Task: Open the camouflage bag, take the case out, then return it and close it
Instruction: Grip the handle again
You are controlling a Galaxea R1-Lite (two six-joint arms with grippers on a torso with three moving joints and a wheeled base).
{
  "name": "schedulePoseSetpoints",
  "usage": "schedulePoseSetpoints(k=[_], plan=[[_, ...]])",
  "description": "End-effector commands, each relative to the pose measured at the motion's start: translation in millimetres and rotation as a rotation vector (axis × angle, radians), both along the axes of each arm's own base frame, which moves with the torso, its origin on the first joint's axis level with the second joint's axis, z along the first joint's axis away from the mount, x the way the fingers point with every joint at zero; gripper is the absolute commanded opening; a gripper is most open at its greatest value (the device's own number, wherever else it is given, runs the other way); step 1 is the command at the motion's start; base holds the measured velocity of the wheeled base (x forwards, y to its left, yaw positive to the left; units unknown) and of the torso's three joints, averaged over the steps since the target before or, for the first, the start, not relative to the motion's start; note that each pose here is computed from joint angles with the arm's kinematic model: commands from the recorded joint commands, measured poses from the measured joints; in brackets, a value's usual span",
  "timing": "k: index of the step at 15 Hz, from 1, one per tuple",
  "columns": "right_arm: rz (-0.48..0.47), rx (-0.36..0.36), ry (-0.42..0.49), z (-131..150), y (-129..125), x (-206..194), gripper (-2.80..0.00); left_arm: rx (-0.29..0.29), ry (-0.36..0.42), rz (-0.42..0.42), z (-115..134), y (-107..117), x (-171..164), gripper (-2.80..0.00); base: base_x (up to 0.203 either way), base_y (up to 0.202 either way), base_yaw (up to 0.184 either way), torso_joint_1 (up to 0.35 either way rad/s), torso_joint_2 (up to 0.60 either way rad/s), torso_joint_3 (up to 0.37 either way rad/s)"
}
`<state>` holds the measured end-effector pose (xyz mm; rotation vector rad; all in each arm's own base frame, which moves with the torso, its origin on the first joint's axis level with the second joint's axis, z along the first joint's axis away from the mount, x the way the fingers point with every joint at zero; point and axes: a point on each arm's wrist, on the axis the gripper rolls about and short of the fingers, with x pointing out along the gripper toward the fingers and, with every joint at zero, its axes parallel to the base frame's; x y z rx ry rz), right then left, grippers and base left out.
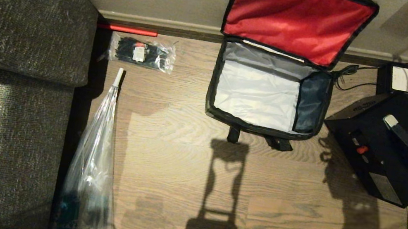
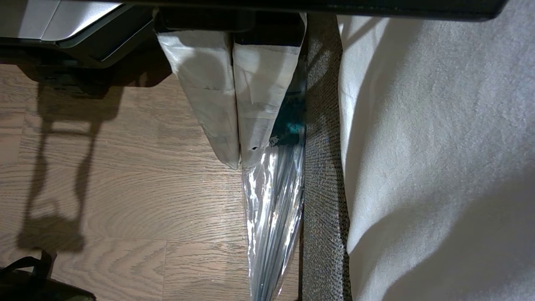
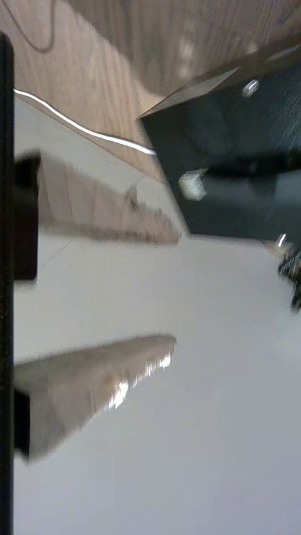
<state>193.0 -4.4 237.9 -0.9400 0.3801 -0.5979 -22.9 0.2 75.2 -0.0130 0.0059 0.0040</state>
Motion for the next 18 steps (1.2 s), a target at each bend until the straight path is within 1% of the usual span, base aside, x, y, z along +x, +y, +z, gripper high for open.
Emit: schedulePoseSetpoints(k=[1, 3, 4, 5, 6, 7, 8, 9, 10, 11, 13, 14, 15, 18], plan=[[0.005, 0.042, -0.147, 21.0, -3.9, -74.8, -2.80, -0.001, 0.000, 0.001, 0.0, 0.0, 0.0, -2.80, 0.000, 0.000, 0.000, 0.000, 0.00, 0.000], [0.010, 0.100, -0.218, 12.6, -6.3, -117.9, -2.80, -0.001, 0.000, 0.002, -0.1, 0.0, 0.0, -2.80, 0.000, 0.000, 0.000, 0.000, 0.00, 0.000], [0.014, 0.152, -0.269, 3.8, -7.4, -137.9, -2.80, -0.001, 0.000, 0.001, -0.1, 0.0, 0.0, -2.80, 0.000, 0.000, 0.000, 0.000, 0.00, 0.000], [0.032, 0.248, -0.316, -10.5, -7.9, -153.3, -2.80, -0.001, 0.000, 0.001, -0.1, 0.0, 0.0, -2.80, 0.000, 0.000, 0.000, 0.000, 0.00, 0.000], [0.081, 0.397, -0.361, -31.2, -7.6, -167.0, -2.80, -0.001, -0.001, 0.001, -0.1, 0.0, -0.1, -2.80, 0.000, 0.000, 0.000, 0.000, 0.00, 0.000], [0.162, 0.554, -0.382, -54.2, -6.3, -178.9, -2.80, -0.001, 0.000, 0.002, 0.0, 0.0, 0.0, -2.80, 0.000, 0.000, 0.000, 0.000, 0.00, 0.000], [0.231, 0.689, -0.354, -81.6, -4.6, -186.5, -2.80, -0.001, 0.000, 0.002, -0.1, 0.0, 0.0, -2.80, 0.000, 0.000, 0.000, 0.000, 0.00, 0.000], [0.268, 0.774, -0.321, -102.5, -3.5, -193.3, -2.80, -0.001, -0.001, 0.001, -0.1, 0.0, -0.1, -2.80, 0.000, 0.000, 0.000, 0.000, 0.00, 0.000], [0.264, 0.834, -0.266, -124.8, -2.8, -198.8, -2.80, -0.001, 0.000, 0.002, 0.0, 0.0, 0.0, -2.80, 0.000, 0.000, 0.000, 0.000, 0.00, 0.000], [0.280, 0.869, -0.245, -135.7, -1.7, -202.6, -2.80, -0.001, 0.000, 0.001, 0.0, 0.0, 0.0, -2.80, 0.000, 0.000, 0.000, 0.000, 0.00, 0.000], [0.400, 0.943, -0.190, -145.2, 2.3, -205.1, -2.80, -0.001, 0.000, 0.001, 0.0, 0.0, 0.0, -2.80, 0.000, 0.000, 0.000, 0.000, 0.00, 0.000], [0.451, 0.968, -0.179, -153.9, 3.8, -206.9, -2.80, -0.001, -0.001, 0.001, -0.1, 0.0, -0.1, -2.80, 0.000, 0.000, 0.000, 0.000, 0.00, 0.000], [0.483, 0.968, -0.210, -158.9, 4.3, -207.4, -2.80, -0.001, 0.000, 0.002, -0.1, 0.0, 0.0, -2.80, 0.000, 0.000, 0.000, 0.000, 0.00, 0.000], [0.557, 0.957, -0.332, -160.7, 4.4, -213.3, -2.80, -0.001, 0.000, 0.002, -0.1, 0.0, 0.0, -2.80, 0.000, 0.000, 0.000, 0.000, 0.00, 0.000]])
